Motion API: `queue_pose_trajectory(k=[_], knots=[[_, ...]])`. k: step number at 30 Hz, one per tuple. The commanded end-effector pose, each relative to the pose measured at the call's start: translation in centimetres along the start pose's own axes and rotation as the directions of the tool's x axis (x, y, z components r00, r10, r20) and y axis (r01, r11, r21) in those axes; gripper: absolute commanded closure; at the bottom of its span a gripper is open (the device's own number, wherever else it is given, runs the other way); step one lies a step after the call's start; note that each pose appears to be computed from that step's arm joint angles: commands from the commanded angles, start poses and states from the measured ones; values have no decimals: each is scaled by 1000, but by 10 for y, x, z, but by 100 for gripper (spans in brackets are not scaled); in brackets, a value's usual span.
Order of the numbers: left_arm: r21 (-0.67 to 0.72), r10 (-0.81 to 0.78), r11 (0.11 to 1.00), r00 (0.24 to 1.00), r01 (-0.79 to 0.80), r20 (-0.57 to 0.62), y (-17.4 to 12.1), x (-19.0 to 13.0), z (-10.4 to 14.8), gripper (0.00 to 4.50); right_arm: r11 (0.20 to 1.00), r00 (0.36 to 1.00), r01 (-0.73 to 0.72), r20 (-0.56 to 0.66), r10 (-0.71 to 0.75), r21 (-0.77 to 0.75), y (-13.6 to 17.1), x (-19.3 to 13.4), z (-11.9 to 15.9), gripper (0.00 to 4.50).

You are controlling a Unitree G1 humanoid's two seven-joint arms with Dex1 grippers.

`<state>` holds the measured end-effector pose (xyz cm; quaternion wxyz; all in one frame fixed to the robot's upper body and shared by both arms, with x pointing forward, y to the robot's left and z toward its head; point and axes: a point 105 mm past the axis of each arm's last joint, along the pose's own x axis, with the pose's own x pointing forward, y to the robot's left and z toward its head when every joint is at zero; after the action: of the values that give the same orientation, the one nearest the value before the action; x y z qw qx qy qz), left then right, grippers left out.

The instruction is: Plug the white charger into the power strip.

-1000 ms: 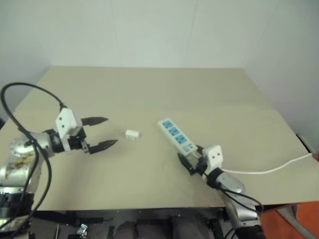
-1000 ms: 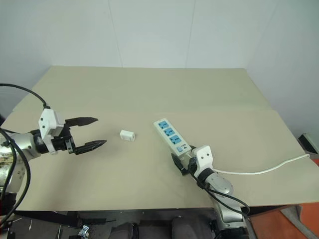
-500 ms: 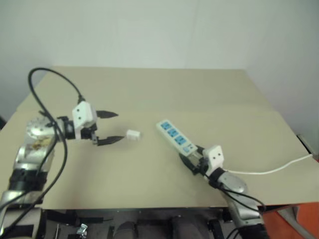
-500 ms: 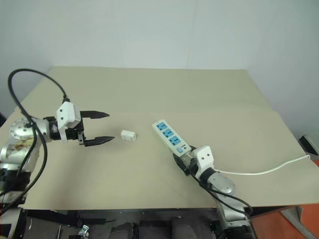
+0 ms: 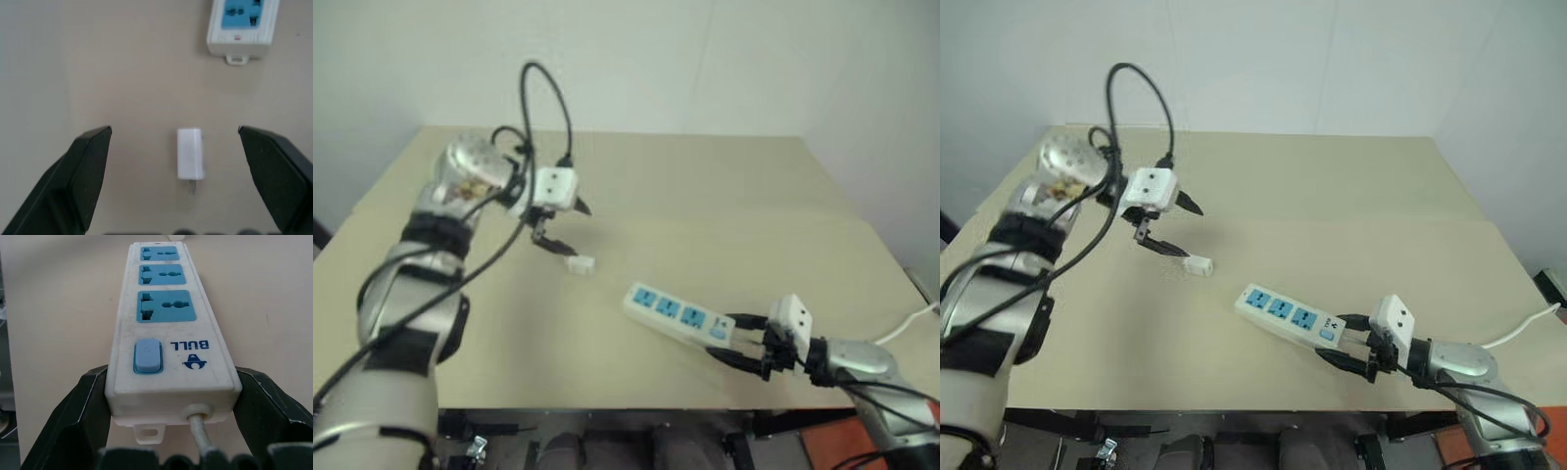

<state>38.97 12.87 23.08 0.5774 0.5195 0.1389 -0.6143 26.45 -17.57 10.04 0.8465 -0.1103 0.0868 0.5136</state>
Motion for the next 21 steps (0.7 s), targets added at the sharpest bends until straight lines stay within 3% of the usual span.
queue_pose_trajectory(k=[1, 5, 8, 13, 21], knots=[[51, -73, 995, 986, 81, -151, 8, -1, 6, 0, 999, 999, -39, 22, 40, -23, -2, 8, 11, 109], [35, -129, 989, 957, 143, -261, 17, 5, 17, 0, 997, 997, -78, 11, 78, -15, -1, 15, 9, 109], [-31, -201, 978, 890, 207, -410, 16, 13, 14, 0, 995, 995, -96, 4, 96, -10, 0, 24, 9, 109], [-10, -243, 963, 849, 270, -470, 17, 30, 25, 0, 990, 990, -138, -2, 138, -15, 4, 33, 10, 109], [53, -243, 944, 792, 327, -560, 15, 47, 23, 0, 987, 987, -162, 2, 162, -13, 12, 39, 10, 109]])
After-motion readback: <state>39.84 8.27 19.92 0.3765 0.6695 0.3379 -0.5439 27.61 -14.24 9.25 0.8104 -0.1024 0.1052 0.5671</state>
